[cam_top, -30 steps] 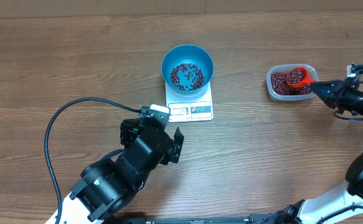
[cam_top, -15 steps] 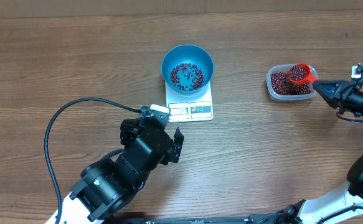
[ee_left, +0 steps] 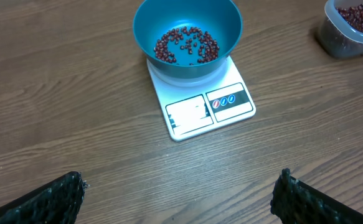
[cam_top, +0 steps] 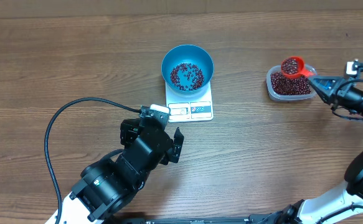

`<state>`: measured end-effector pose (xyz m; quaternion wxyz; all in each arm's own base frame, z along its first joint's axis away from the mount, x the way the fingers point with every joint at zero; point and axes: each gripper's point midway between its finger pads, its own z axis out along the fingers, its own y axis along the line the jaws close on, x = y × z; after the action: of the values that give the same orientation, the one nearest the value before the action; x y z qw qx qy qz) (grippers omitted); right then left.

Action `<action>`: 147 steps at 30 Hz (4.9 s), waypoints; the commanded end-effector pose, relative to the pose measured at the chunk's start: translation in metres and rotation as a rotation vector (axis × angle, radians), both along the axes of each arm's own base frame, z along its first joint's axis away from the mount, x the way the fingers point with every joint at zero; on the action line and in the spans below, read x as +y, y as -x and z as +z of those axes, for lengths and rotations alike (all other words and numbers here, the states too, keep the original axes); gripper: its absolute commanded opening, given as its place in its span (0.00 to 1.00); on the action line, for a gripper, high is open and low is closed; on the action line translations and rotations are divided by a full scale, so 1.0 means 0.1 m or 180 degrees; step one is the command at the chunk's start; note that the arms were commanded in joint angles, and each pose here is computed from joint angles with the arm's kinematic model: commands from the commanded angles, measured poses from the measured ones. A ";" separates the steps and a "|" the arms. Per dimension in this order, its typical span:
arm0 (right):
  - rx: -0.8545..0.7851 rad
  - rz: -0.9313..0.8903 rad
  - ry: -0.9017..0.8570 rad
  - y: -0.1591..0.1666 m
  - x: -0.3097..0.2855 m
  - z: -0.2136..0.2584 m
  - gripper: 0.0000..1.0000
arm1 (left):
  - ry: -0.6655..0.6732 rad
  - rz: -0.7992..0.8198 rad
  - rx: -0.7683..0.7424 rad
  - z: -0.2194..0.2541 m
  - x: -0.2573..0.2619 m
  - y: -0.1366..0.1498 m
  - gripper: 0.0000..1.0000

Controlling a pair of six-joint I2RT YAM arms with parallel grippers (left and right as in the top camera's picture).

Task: Scoop item into bowl and weigh 150g on scale
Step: 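Lift the filled cup and carry it left over the blue bowl, then tilt the red cup to pour beans into the blue bowl, then carry the empty red cup back right to the bean tub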

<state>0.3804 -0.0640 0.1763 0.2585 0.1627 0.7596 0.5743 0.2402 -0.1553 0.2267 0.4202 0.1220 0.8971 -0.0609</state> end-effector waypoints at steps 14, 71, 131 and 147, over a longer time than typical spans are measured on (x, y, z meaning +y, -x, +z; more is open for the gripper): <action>-0.0181 0.1017 -0.0093 -0.04 1.22 0.07 0.04 | 0.0016 0.0042 0.0030 -0.04 0.01 0.00 1.00; -0.3244 0.2169 0.2795 -0.64 2.61 -0.31 0.04 | 0.0016 0.0042 0.0030 -0.04 0.01 0.00 0.99; -0.3096 0.1913 0.2502 -0.69 2.65 -0.01 0.04 | 0.0034 0.0042 0.0014 -0.02 0.00 -0.01 1.00; -0.2081 0.0941 0.2001 -0.44 2.02 1.14 0.04 | 0.0032 0.0042 0.0013 -0.02 0.01 -0.01 0.99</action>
<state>0.4299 0.1543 0.2489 0.4100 -0.2555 0.7949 0.3671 0.2407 -0.1558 0.2274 0.4218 0.1216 0.8963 -0.0621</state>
